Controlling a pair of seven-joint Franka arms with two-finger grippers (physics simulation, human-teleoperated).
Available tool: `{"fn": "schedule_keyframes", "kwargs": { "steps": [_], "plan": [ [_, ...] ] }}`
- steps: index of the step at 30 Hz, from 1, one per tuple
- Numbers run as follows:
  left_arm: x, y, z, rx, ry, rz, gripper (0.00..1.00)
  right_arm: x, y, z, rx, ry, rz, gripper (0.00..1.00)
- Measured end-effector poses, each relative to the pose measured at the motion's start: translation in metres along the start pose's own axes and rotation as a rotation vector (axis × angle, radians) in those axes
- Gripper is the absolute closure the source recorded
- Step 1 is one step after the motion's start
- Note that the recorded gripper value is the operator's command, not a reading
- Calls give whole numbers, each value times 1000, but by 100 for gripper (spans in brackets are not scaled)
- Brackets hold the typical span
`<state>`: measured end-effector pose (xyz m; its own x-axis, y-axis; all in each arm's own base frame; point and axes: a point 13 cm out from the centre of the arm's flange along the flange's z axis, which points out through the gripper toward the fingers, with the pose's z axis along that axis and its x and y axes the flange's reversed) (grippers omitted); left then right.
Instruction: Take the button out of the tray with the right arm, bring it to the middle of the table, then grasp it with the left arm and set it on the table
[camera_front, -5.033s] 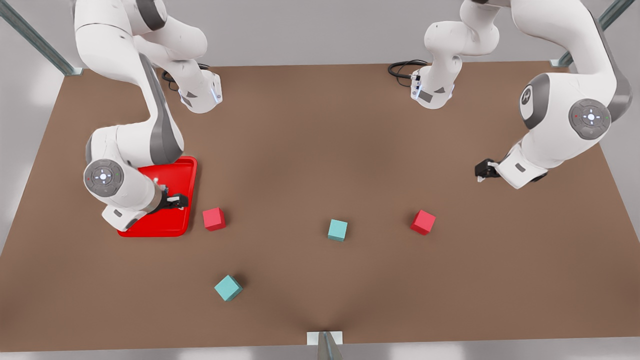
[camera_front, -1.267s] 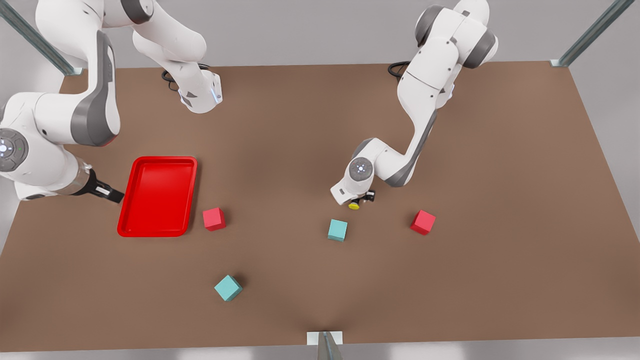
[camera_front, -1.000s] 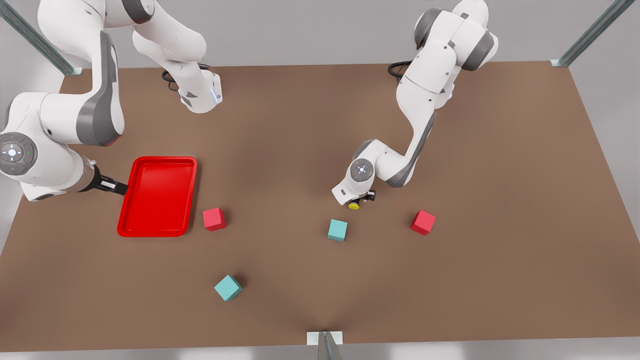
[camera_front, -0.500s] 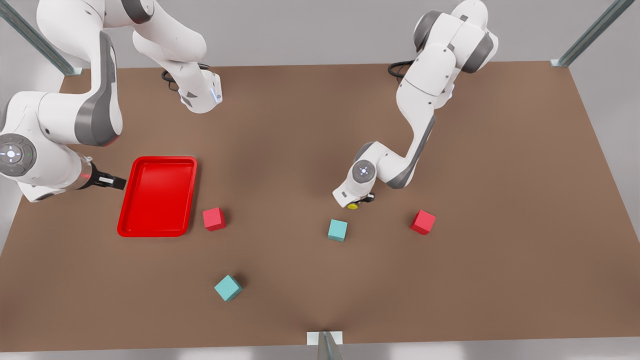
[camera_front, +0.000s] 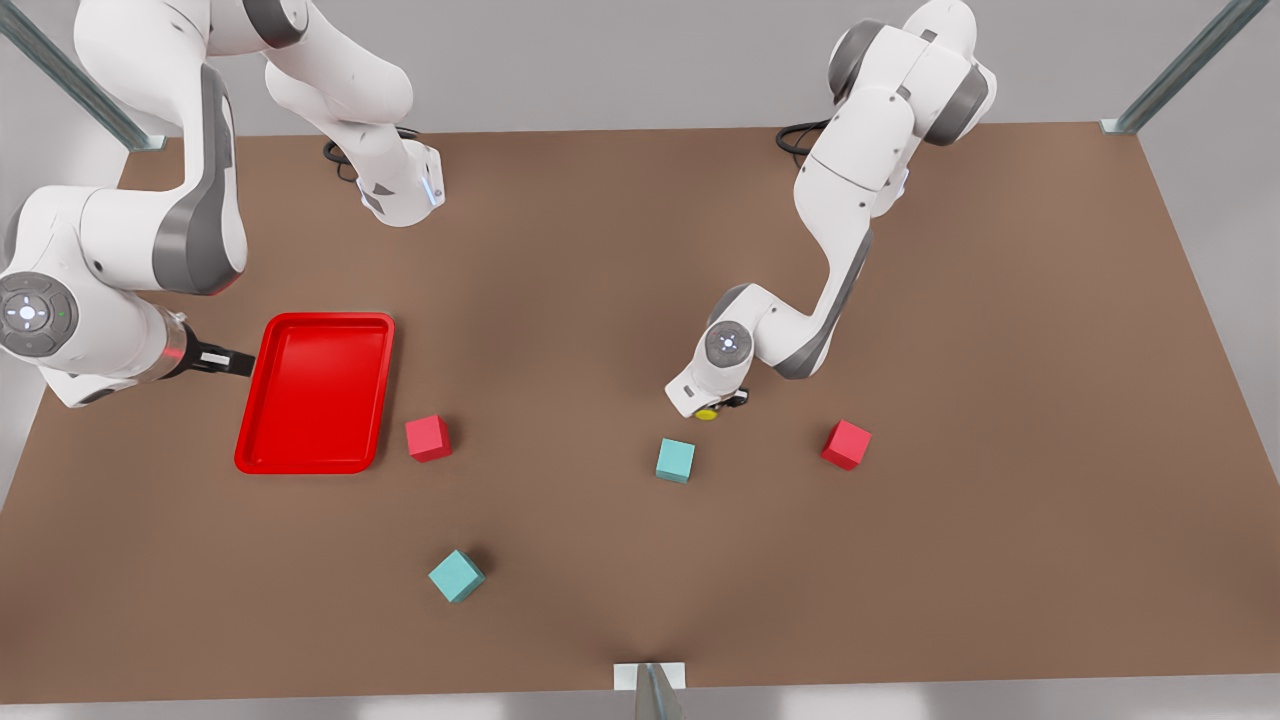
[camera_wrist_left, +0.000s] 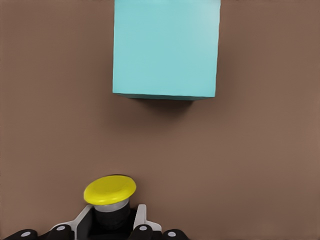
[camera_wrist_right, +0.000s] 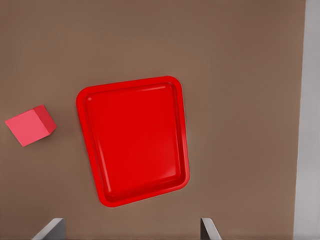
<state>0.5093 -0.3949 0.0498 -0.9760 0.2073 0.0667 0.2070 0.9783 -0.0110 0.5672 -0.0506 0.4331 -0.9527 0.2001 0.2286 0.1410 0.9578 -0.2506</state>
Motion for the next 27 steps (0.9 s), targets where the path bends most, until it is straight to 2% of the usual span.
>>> {"fn": "schedule_keyframes", "kwargs": {
  "steps": [9,13,20,24,27],
  "plan": [
    [5,3,7,-14,34,-6,46,1,-1,1,0,5,-11,0],
    [8,5,14,-20,46,-9,52,1,-1,2,1,9,-15,0],
    [6,6,11,-22,42,-16,55,2,-1,1,1,10,-20,0],
    [-8,2,-9,-16,24,-23,55,1,-1,2,1,10,-21,0],
    [-32,6,-59,-16,-9,-47,55,1,0,2,1,10,-25,0]
  ]
}}
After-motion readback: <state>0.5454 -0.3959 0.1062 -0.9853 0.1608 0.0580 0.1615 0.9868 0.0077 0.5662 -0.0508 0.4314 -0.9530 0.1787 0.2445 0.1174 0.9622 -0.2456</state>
